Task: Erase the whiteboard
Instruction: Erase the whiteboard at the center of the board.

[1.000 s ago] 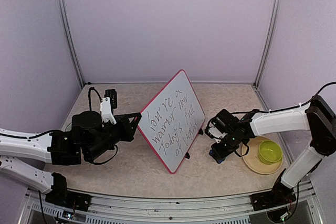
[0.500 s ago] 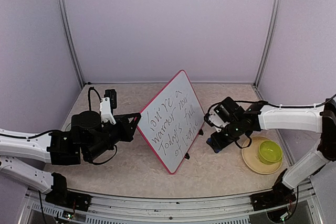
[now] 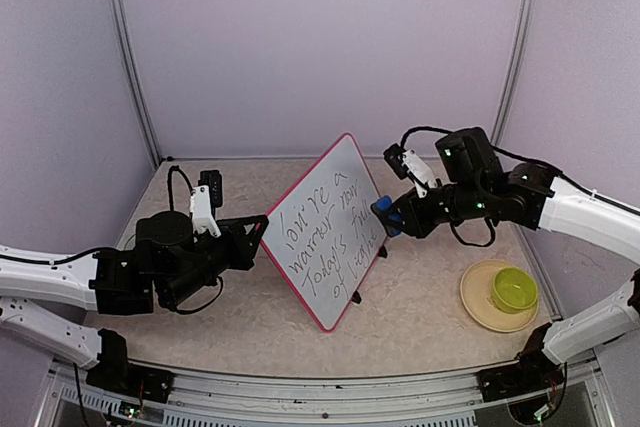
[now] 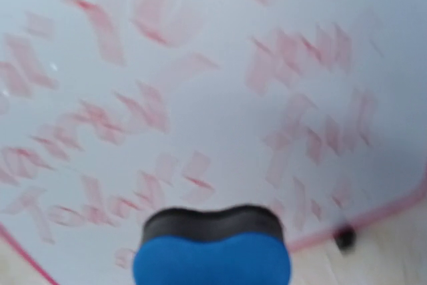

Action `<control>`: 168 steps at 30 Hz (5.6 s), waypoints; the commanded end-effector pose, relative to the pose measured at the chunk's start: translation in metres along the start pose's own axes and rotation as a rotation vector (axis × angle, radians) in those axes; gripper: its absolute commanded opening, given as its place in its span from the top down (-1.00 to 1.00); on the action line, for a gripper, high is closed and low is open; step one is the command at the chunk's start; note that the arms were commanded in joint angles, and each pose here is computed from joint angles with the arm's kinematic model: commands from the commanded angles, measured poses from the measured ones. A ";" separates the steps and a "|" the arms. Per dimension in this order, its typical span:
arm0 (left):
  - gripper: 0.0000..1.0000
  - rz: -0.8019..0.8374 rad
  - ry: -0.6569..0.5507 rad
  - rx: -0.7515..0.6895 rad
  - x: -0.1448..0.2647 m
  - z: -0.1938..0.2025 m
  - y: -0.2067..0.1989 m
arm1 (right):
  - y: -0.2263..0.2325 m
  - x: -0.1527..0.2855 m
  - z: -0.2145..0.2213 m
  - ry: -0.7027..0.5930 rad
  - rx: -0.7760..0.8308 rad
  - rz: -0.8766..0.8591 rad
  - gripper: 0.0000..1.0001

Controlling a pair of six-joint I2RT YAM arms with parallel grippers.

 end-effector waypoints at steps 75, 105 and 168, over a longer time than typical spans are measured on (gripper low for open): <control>1.00 0.052 -0.038 0.027 0.008 -0.018 -0.019 | 0.129 -0.091 -0.054 0.038 0.298 -0.095 1.00; 1.00 0.053 -0.044 0.011 0.008 -0.019 -0.020 | 0.125 -0.101 -0.006 0.157 0.256 -0.191 1.00; 1.00 0.046 -0.043 0.020 0.009 -0.017 -0.020 | 0.169 -0.094 -0.039 0.069 0.335 -0.268 1.00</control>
Point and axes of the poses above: each gripper's point midway between its finger pads, its own x axis back along the fingers, its own y axis along the line the jaws close on, z = x × y, the point moved 4 cm from there along x, back along the fingers, and after that the axes turned 5 degrees about x, right-handed, at the moved point
